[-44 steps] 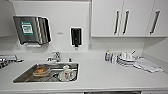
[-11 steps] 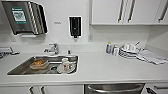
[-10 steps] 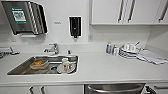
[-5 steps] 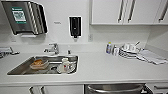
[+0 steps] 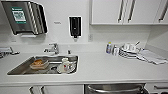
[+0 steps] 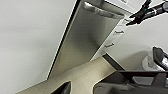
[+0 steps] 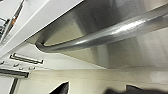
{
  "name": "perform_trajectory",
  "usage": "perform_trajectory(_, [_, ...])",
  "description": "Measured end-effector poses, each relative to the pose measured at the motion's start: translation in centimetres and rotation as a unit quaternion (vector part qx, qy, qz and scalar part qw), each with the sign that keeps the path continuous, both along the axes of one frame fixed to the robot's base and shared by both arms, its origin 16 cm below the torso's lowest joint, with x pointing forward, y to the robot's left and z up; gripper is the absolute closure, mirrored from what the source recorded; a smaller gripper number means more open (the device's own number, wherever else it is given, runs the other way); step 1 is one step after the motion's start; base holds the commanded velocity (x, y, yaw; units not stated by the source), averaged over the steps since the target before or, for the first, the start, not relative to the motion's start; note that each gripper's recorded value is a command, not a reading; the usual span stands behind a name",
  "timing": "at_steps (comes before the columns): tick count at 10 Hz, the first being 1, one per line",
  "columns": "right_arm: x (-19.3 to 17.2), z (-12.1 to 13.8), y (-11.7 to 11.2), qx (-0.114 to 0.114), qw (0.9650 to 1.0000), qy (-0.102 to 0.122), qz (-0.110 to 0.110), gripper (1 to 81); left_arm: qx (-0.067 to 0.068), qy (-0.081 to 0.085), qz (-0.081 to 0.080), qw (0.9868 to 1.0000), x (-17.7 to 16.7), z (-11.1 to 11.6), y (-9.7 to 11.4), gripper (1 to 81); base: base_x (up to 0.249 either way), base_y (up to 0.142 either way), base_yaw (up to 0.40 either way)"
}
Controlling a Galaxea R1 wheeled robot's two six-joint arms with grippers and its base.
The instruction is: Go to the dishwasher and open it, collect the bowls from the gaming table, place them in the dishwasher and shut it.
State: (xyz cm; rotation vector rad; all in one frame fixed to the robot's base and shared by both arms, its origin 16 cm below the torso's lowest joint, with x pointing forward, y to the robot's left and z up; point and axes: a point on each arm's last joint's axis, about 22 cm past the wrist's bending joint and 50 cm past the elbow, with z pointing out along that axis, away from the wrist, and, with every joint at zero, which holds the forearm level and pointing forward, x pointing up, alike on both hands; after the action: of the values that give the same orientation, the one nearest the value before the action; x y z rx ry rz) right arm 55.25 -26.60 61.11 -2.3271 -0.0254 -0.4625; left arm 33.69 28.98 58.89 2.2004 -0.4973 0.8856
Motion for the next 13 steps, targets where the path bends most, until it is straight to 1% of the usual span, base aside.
perform_trajectory(1, [0.8, 0.3, 0.0, 0.001, 1.0000, 0.003, -0.008, 1.0, 0.001, -0.001, -0.003, 1.0000, 0.0, 0.7, 0.0, 1.0, 0.000, 0.000, 0.000])
perform_trajectory(2, [2.2, 1.1, 0.4, 0.003, 0.9999, 0.002, -0.013, 1.0, 0.003, -0.002, -0.004, 1.0000, 0.1, 0.8, 0.1, 1.0, 0.000, 0.000, 0.000])
perform_trajectory(3, [3.5, 1.9, 1.6, 0.010, 0.9999, 0.004, -0.013, 1.0, 0.002, -0.001, -0.006, 1.0000, 0.1, 0.7, -0.1, 1.0, 0.000, 0.000, 0.000])
perform_trajectory(4, [4.2, 2.5, 2.6, 0.016, 0.9997, 0.013, -0.015, 1.0, 0.000, 0.000, -0.008, 1.0000, 0.0, 0.6, -0.4, 1.0, 0.000, 0.000, 0.000])
perform_trajectory(5, [4.8, 2.9, 2.8, 0.018, 0.9994, 0.021, -0.023, 1.0, 0.001, 0.001, -0.008, 1.0000, 0.0, 0.6, -0.3, 1.0, 0.000, 0.000, 0.000])
perform_trajectory(6, [5.9, 3.5, 2.5, 0.019, 0.9981, 0.040, -0.043, 1.0, 0.000, 0.001, -0.009, 1.0000, 0.0, 0.5, -0.5, 1.0, 0.000, 0.000, 0.000])
perform_trajectory(7, [6.4, 3.4, 2.2, 0.019, 0.9963, 0.058, -0.060, 1.0, -0.003, 0.001, -0.010, 0.9999, 0.1, 0.5, -0.8, 1.0, 0.000, 0.000, 0.000])
perform_trajectory(8, [6.6, 2.7, 1.5, 0.014, 0.9934, 0.082, -0.079, 1.0, -0.004, 0.001, -0.010, 0.9999, 0.1, 0.5, -0.8, 1.0, 0.000, 0.000, 0.000])
perform_trajectory(9, [6.9, 2.2, 0.5, 0.009, 0.9899, 0.100, -0.101, 1.0, -0.003, 0.001, -0.010, 0.9999, 0.1, 0.4, -0.8, 1.0, 0.000, 0.000, 0.000])
perform_trajectory(10, [7.3, 1.5, -0.6, 0.004, 0.9840, 0.123, -0.129, 1.0, -0.004, 0.001, -0.010, 0.9999, 0.1, 0.3, -0.8, 1.0, 0.000, 0.000, 0.000])
perform_trajectory(11, [7.2, 0.9, -1.0, -0.002, 0.9783, 0.145, -0.148, 1.0, -0.005, 0.001, -0.010, 0.9999, 0.1, 0.3, -0.9, 1.0, 0.000, 0.000, 0.000])
perform_trajectory(12, [7.0, 0.3, -1.1, -0.012, 0.9733, 0.164, -0.161, 1.0, -0.003, 0.001, -0.010, 0.9999, 0.2, 0.2, -0.8, 1.0, 0.000, 0.000, 0.000])
perform_trajectory(13, [7.1, 0.0, -1.0, -0.021, 0.9704, 0.172, -0.168, 1.0, -0.003, 0.001, -0.010, 0.9999, 0.2, 0.2, -0.8, 1.0, 0.000, 0.000, 0.000])
